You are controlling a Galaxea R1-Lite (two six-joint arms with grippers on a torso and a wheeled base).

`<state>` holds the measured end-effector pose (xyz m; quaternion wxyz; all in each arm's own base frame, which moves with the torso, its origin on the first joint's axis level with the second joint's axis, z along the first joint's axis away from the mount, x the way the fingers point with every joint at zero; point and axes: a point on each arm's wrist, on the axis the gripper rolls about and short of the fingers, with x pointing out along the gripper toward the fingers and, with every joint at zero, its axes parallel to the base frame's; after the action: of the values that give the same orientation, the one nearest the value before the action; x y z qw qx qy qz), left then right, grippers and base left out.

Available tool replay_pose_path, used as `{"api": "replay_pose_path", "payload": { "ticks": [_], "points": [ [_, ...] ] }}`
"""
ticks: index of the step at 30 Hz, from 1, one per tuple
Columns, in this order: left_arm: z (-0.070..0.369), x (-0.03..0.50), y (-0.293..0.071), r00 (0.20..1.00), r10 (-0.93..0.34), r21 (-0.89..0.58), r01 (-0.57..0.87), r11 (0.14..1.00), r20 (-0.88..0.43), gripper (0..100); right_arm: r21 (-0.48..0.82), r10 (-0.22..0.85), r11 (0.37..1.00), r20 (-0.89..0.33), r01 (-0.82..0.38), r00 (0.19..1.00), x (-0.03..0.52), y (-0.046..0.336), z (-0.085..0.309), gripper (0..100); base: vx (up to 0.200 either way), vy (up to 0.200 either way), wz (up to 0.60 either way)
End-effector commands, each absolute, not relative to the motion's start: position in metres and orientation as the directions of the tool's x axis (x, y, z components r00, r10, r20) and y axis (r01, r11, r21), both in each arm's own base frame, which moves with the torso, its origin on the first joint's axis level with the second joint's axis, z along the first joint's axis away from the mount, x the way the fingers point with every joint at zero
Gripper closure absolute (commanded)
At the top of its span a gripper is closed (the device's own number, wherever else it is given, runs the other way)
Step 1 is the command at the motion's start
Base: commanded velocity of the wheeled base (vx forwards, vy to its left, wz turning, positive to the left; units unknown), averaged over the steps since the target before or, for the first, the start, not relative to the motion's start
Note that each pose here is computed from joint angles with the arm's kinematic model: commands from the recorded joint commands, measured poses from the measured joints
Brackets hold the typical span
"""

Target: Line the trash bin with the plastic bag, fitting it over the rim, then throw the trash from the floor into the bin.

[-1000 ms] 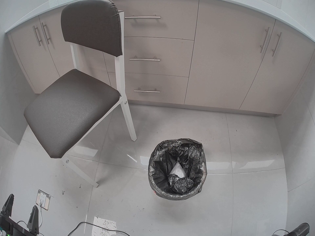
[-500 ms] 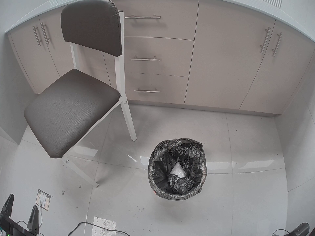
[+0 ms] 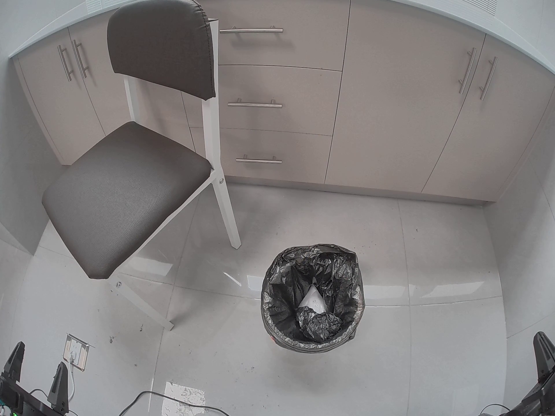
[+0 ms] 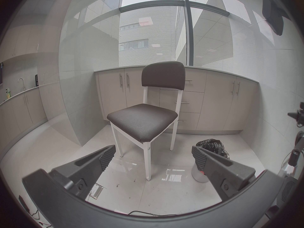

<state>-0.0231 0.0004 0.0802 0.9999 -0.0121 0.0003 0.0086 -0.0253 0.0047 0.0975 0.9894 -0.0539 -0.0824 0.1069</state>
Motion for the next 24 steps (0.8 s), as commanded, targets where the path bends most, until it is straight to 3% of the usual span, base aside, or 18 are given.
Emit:
{"api": "replay_pose_path", "payload": {
  "ticks": [1, 6, 24],
  "points": [
    [0.0754, -0.0229, 0.0004, 1.0, 0.017, -0.024, -0.017, 1.0, -0.003, 0, -0.054, 0.101, 0.994, 0.052, -0.098, 0.994, -0.0232, 0.002, 0.0811, 100, 0.0, 0.0, 0.0],
    [0.0754, -0.0229, 0.0004, 1.0, 0.017, -0.024, -0.017, 1.0, -0.003, 0, -0.017, 0.014, 1.0, 0.015, -0.014, 1.0, -0.0229, 0.0002, 0.0773, 100, 0.0, 0.0, 0.0],
    [0.0754, -0.0229, 0.0004, 1.0, 0.017, -0.024, -0.017, 1.0, -0.003, 0, -0.008, 0.009, 1.0, -0.003, -0.009, 1.0, -0.0229, 0.0, 0.0754, 100, 0.0, 0.0, 0.0]
  ]
}}
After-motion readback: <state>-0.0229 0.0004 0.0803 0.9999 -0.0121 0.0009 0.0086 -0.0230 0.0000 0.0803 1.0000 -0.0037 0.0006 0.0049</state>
